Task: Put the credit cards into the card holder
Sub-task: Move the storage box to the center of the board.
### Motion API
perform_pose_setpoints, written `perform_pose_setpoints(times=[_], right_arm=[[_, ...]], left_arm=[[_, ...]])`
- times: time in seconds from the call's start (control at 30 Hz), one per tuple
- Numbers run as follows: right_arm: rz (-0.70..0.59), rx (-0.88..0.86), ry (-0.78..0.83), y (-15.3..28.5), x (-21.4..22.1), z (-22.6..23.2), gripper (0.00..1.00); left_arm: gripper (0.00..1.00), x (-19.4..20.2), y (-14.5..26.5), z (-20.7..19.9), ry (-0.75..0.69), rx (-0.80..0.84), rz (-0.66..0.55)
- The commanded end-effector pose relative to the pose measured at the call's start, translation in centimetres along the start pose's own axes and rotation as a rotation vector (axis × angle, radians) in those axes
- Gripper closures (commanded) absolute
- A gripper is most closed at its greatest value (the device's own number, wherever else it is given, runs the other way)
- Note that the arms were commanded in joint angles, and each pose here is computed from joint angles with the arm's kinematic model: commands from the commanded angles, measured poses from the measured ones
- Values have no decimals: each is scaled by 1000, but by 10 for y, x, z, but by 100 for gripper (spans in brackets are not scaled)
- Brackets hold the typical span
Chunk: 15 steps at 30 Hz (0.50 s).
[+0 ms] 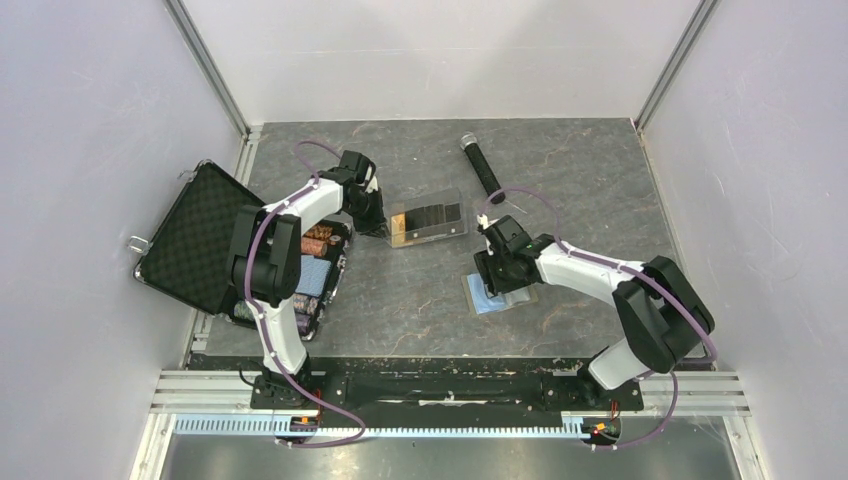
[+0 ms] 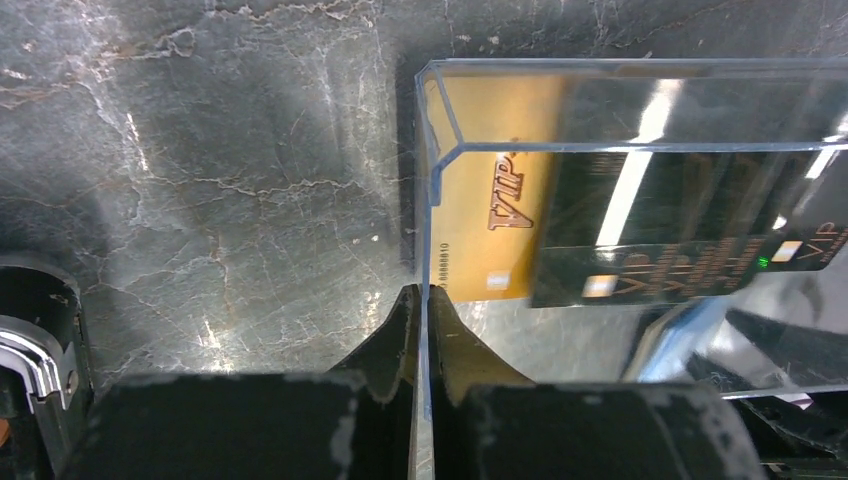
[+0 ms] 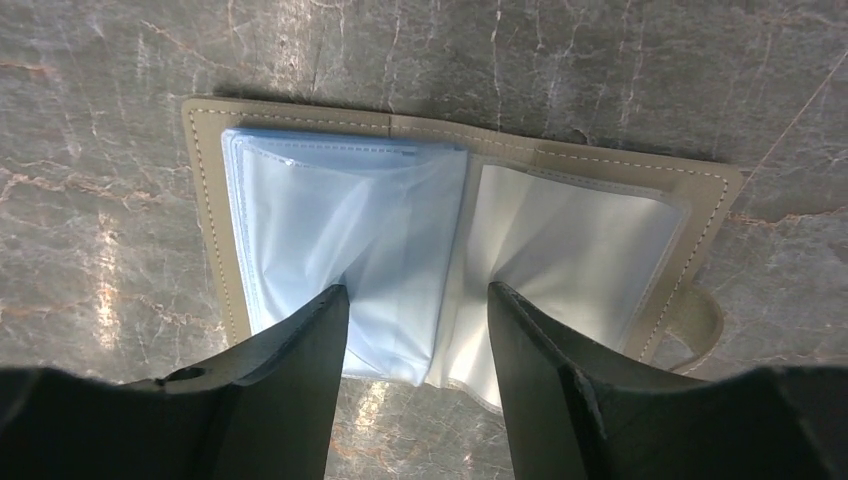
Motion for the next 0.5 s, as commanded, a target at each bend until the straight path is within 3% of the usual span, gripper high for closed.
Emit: perform_pose_setpoints(times=[0.0, 0.27, 0.47], right_arm=[[221, 187, 55, -18, 52, -24, 41], [249, 133, 31, -25, 66, -14, 26], [253, 40, 9, -31, 71, -1, 20]], left_arm=[[90, -1, 22, -17, -59, 37, 1], [80, -3, 32, -22, -83, 28, 16], [65, -1, 33, -26, -89, 36, 28]])
Point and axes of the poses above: each gripper's point midway between its finger pads, its own y axis back along the fingers, its own z axis along the line the jaws close on, x = y × z, the point moved 2 cm from there along y, back along the fingers, and after that the axes turned 12 degrees about y, right-handed, at the moved point
